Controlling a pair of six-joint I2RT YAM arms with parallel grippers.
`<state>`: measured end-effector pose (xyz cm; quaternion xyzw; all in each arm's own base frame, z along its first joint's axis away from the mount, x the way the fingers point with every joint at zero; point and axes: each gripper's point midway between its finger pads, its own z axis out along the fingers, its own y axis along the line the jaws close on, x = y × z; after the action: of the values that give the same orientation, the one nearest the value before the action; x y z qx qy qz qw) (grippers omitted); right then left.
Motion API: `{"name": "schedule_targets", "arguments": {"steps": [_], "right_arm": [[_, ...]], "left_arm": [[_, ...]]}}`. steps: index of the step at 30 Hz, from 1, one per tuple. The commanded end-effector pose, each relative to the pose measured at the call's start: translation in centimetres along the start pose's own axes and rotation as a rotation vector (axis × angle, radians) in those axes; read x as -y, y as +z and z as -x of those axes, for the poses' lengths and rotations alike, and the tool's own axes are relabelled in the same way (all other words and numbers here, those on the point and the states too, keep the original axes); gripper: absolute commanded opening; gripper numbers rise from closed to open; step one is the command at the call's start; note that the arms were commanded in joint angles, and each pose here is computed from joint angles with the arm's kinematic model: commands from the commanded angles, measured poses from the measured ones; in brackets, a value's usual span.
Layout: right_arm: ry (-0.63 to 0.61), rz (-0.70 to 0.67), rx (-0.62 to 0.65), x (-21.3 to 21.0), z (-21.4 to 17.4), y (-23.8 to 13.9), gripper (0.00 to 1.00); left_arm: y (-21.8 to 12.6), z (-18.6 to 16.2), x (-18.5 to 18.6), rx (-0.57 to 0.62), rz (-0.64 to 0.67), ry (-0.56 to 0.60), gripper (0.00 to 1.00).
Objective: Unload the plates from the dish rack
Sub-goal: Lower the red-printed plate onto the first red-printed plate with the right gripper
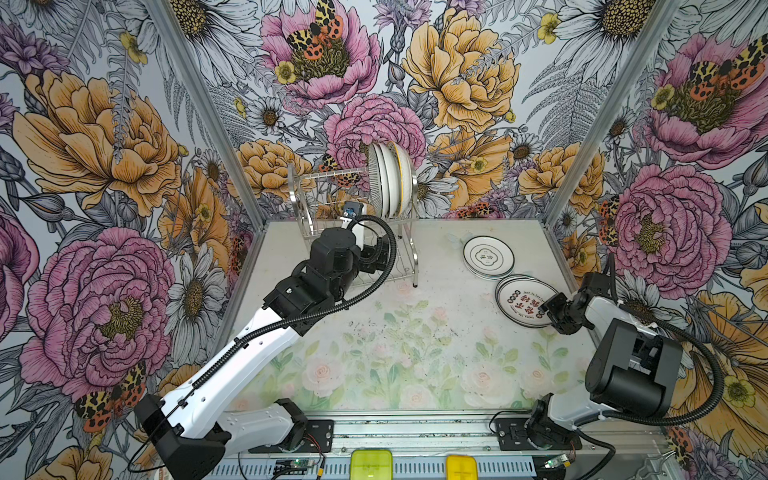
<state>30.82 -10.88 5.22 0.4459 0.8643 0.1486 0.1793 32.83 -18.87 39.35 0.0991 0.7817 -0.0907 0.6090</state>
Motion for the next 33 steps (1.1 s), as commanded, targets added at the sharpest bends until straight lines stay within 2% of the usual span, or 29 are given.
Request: {"name": "schedule_targets", "arguments": {"steps": [1,14,18,33], "right_arm": [[-0.018,-0.069,0.007,0.6,0.5,0.2,0.61],[-0.066,-0.192,0.028,1.3,0.9,-0.1,0.65],[-0.073,-0.198,0.025,1.3,0.9,-0.2,0.7],[-0.081,-0.238,0.067,1.4,1.6,-1.5,0.75]], "left_arm": [[-0.7,0.1,-0.3,0.009,-0.012,-0.019,0.99],[-0.6,-0.2,-0.8,0.005,-0.005,-0.021,0.99],[-0.5,-0.3,-1.0,0.003,-0.001,-0.021,0.99],[-0.5,-0.5,-1.4,0.003,-0.002,-0.026,0.99]]}}
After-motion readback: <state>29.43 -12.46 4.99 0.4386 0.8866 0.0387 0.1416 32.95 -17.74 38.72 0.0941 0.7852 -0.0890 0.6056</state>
